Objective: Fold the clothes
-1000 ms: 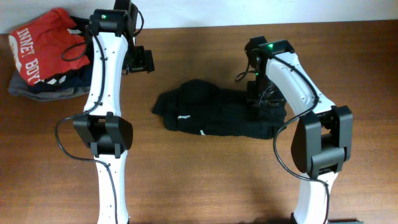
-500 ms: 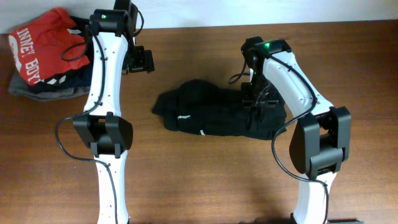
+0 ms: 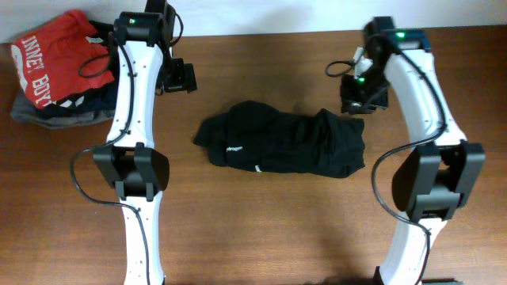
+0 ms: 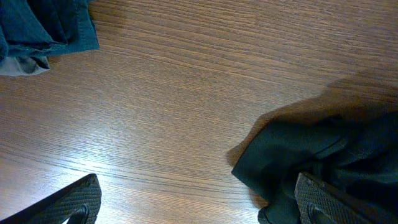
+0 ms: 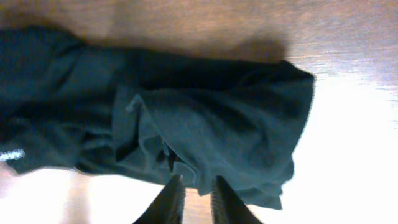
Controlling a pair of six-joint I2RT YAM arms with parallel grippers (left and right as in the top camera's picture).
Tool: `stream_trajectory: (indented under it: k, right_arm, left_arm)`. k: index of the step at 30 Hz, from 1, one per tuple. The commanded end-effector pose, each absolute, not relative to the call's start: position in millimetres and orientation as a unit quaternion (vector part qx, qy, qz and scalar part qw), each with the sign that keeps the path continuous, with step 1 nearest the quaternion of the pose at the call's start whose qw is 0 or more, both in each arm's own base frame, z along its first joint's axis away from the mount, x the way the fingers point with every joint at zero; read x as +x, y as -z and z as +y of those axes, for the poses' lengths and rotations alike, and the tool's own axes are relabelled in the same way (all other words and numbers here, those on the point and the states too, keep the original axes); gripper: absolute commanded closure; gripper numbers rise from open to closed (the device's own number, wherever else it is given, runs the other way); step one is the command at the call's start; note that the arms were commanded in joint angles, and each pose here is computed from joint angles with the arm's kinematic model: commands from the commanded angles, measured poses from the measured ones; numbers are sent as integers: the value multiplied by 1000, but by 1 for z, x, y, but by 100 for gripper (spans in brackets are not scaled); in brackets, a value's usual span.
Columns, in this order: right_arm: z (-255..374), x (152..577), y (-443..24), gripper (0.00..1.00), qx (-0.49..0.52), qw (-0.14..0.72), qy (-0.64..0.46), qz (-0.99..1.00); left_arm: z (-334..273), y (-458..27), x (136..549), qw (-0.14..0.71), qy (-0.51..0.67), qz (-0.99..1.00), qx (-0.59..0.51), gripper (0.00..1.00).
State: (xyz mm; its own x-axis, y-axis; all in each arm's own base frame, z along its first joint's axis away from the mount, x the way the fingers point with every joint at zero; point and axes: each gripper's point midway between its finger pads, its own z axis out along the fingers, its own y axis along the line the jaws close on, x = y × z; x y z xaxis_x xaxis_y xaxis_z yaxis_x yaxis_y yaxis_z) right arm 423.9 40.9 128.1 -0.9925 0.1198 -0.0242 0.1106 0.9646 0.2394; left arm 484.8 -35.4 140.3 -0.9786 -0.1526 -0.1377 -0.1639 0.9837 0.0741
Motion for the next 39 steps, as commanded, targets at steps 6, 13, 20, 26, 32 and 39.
stream_trajectory:
  k: [6, 13, 20, 26, 32, 39]
  right_arm:
    - [74, 413, -122, 80, -47, 37, -386, 921]
    - [82, 397, -70, 66, -31, 44, -452, 891]
    - [85, 384, -30, 43, -22, 51, -452, 890]
    - [82, 391, -51, 40, -20, 55, -451, 890]
    - [74, 405, -111, 33, -40, 89, -421, 902]
    - [20, 404, -126, 1, 1, 86, -308, 947]
  left_arm:
    - [-36, -148, 485, 74, -38, 993, -79, 1]
    - [-36, -148, 485, 74, -37, 993, -79, 1]
    - [-37, -148, 485, 74, -34, 994, -79, 1]
    - [-38, -148, 485, 74, -34, 994, -77, 1]
    - [-38, -148, 485, 74, -34, 994, -77, 1]
    - [-38, -148, 485, 73, -34, 994, -77, 1]
